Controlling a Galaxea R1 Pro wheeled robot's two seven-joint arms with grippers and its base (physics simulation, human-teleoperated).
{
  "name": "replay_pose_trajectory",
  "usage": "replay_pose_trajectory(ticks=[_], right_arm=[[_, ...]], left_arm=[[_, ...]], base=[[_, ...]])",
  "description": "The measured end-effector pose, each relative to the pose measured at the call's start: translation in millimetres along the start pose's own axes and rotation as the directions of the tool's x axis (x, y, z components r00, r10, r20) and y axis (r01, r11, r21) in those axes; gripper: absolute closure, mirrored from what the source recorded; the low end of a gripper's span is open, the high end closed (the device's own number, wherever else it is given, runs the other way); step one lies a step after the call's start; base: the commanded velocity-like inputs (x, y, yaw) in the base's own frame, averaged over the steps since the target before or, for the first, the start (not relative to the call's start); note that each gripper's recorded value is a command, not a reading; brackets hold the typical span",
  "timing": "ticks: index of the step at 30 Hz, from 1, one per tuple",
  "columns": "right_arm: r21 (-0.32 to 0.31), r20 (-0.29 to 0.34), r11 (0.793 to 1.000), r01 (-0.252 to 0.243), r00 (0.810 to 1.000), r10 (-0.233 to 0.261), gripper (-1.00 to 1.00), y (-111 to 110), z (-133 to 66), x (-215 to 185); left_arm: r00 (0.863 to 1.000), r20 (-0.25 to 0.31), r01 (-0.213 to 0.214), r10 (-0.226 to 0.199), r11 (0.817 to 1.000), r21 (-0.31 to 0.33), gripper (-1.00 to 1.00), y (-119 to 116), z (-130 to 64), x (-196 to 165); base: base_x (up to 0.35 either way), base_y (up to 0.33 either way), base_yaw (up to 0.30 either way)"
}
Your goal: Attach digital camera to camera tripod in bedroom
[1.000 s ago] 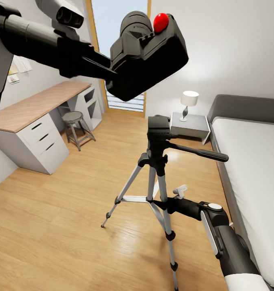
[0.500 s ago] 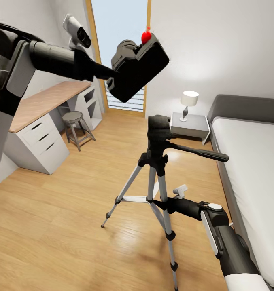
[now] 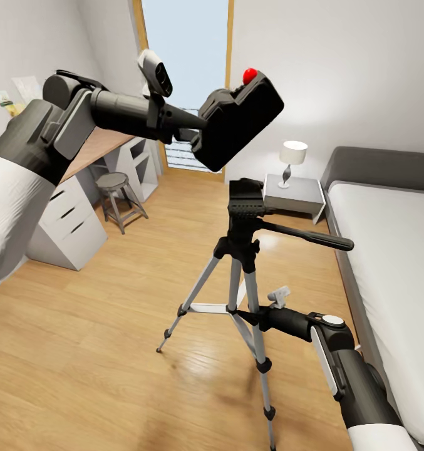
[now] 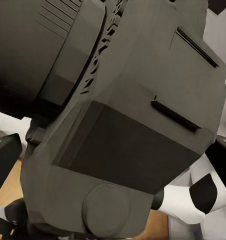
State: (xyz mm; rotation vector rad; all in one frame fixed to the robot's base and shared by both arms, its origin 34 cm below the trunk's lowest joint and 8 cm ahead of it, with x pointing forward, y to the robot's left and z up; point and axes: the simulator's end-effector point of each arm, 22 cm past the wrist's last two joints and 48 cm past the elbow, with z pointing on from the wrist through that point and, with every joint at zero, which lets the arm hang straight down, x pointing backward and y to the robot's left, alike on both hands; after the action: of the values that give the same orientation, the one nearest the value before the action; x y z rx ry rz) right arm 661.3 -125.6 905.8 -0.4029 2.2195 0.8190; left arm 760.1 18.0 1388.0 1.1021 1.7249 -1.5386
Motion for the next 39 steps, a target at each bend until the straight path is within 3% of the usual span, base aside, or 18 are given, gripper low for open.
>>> replay_pose_trajectory(ticks=[13, 23, 34, 39], right_arm=[[0.000, 0.000, 1.000, 0.000, 1.000, 0.000, 1.00, 0, 0.0, 0], [0.000, 0.000, 1.000, 0.000, 1.000, 0.000, 1.00, 0, 0.1, 0], [0.000, 0.000, 1.000, 0.000, 1.000, 0.000, 1.00, 0, 0.2, 0], [0.000, 0.000, 1.000, 0.000, 1.000, 0.000, 1.00, 0, 0.2, 0]], left_arm=[[0.996, -0.052, -0.075, 0.076, 0.997, 0.023, 1.00, -23, 9.1, 6], [0.990, -0.070, -0.130, 0.127, 0.991, -0.040, 1.00, -24, -18.3, 10], [0.987, -0.086, -0.143, 0.136, 0.986, -0.091, 1.00, -16, -32.0, 14], [0.982, -0.142, -0.138, 0.122, 0.984, -0.110, 1.00, -7, -24.3, 28]], base=[[0.000, 0.000, 0.000], [0.000, 0.000, 0.000], [0.000, 0.000, 0.000], [0.000, 0.000, 0.000]])
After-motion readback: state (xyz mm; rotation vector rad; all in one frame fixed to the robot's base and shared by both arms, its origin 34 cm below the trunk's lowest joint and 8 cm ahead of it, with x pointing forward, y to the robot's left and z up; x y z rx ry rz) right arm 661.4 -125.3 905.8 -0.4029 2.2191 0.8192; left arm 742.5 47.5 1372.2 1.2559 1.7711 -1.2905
